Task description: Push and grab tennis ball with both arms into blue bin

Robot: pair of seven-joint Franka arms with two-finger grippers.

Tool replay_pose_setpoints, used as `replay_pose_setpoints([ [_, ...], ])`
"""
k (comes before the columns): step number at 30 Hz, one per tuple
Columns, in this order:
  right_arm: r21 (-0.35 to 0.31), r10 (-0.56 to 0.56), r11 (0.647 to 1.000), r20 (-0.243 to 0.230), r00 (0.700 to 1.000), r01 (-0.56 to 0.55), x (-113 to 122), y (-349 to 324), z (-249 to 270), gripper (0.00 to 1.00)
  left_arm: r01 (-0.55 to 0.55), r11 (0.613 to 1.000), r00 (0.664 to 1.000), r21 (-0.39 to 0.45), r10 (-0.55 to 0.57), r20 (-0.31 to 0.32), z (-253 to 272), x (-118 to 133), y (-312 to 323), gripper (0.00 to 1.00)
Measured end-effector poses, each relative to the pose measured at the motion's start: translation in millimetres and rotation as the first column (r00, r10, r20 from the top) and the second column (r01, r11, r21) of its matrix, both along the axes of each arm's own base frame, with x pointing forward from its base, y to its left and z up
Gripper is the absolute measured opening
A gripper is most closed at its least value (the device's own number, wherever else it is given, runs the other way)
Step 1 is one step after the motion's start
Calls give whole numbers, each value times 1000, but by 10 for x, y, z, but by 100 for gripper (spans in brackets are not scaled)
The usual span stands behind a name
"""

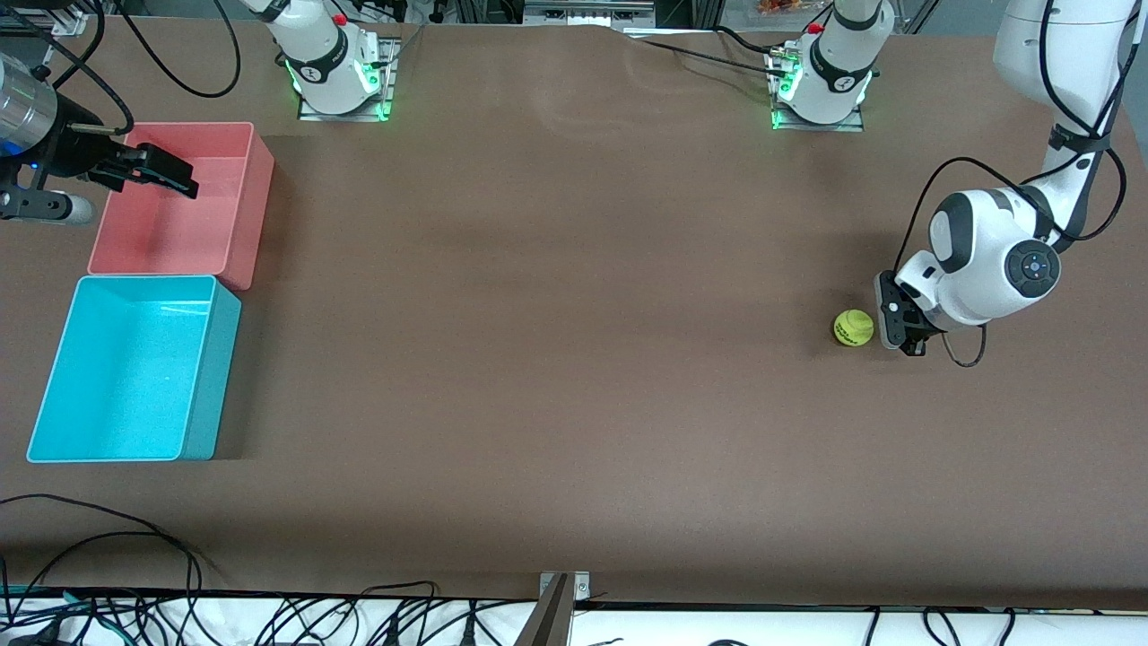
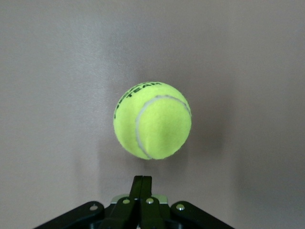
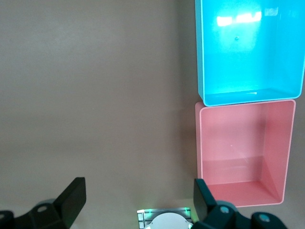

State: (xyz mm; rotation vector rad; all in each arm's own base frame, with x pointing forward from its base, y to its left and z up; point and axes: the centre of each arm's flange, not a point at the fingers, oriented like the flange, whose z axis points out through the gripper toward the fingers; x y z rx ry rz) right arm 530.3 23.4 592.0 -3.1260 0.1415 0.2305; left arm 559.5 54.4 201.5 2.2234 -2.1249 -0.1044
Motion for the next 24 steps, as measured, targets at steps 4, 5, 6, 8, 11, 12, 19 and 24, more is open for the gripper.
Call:
replay_pose_setpoints([
  [4,0,0,1000,0,1000,0,0,0,0,100,0,1000,1000,0,0,-2,-31,-3,0,1],
  [5,0,0,1000,0,1000,0,0,-1,0,100,0,1000,1000,0,0,-2,-34,-3,-1,1],
  [6,0,0,1000,0,1000,0,0,-1,0,100,0,1000,1000,0,0,-2,-35,-3,-1,1],
  [8,0,0,1000,0,1000,0,0,-2,0,100,0,1000,1000,0,0,-2,-38,-4,-1,1],
  [11,0,-1,1000,0,1000,1,0,-3,0,100,0,1000,1000,0,0,-2,-43,-4,-1,1],
  [12,0,-1,1000,0,1000,1,0,-3,0,100,0,1000,1000,0,0,-2,-44,-4,-1,1],
  [19,0,-1,1000,0,1000,1,1,-4,-1,100,0,1000,1000,0,0,-3,-61,-5,-2,1],
  [24,0,-1,1000,0,1000,1,1,-5,-1,100,1,1000,1000,1,-1,5,-86,3,-6,1],
])
